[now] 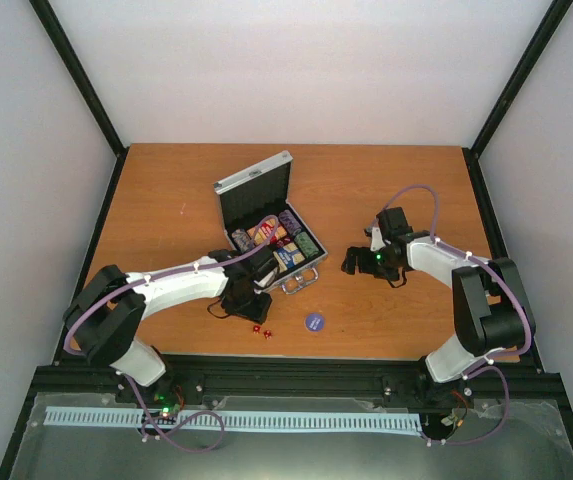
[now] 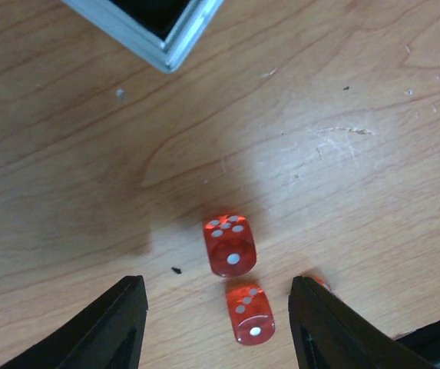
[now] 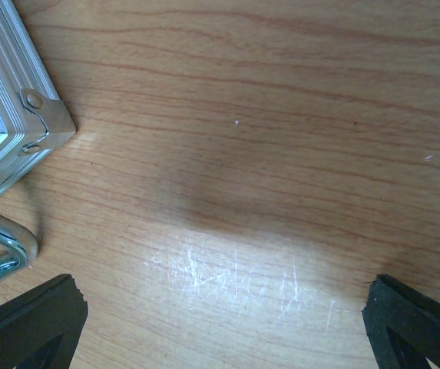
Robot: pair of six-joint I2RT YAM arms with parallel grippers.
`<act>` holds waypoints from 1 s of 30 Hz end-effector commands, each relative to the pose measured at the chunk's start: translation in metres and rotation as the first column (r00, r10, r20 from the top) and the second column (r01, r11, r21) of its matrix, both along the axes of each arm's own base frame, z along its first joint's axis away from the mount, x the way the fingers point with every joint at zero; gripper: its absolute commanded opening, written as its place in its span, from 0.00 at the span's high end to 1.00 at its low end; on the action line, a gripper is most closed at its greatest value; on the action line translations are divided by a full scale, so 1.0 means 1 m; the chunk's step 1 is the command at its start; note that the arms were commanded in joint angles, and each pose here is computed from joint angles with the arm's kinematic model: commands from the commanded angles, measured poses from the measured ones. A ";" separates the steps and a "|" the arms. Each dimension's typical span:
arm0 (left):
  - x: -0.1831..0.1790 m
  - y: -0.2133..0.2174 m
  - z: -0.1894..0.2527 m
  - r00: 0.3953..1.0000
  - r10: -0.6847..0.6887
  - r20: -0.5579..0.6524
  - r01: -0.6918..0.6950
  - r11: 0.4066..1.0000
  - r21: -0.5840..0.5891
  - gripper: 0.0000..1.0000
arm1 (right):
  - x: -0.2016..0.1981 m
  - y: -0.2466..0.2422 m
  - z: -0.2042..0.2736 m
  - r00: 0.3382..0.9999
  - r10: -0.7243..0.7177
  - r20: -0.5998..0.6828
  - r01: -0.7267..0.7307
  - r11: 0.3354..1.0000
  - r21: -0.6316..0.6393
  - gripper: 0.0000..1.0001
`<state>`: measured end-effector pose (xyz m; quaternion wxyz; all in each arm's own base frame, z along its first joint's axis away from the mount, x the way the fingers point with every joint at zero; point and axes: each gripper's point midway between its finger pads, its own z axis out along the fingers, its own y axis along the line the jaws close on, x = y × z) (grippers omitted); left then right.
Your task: Pack up texas hold em set
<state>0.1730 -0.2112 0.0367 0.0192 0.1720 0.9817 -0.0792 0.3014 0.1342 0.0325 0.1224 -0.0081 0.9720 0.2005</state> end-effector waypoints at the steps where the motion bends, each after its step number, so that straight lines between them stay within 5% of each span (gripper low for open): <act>1: 0.008 -0.020 0.003 0.999 0.040 -0.011 -0.041 0.997 -0.062 0.47 | -0.017 -0.005 -0.012 0.998 -0.006 -0.055 0.006 1.000 -0.005 0.00; 5: 0.012 -0.021 -0.004 0.999 0.037 -0.010 -0.038 0.998 -0.044 0.57 | -0.019 -0.005 -0.013 0.998 -0.004 -0.056 0.004 1.000 -0.005 0.00; 14: 0.017 -0.019 -0.008 0.999 0.040 0.004 -0.040 0.999 -0.014 0.99 | -0.018 -0.006 -0.013 0.998 -0.006 -0.056 0.006 1.000 -0.008 0.00; 20: 0.018 -0.011 0.028 0.999 -0.031 0.040 0.030 0.999 0.015 0.99 | -0.018 -0.006 -0.014 0.998 -0.007 -0.057 0.006 1.000 -0.012 0.00; 25: 0.052 -0.010 0.089 0.960 -0.162 0.229 0.151 0.986 0.065 0.90 | -0.017 -0.005 -0.016 0.998 -0.005 -0.061 0.005 1.000 -0.009 0.00; 30: 0.108 -0.008 0.091 0.913 -0.246 0.327 0.225 0.969 0.100 0.89 | -0.014 -0.004 -0.015 0.998 -0.006 -0.057 0.006 1.000 -0.006 0.00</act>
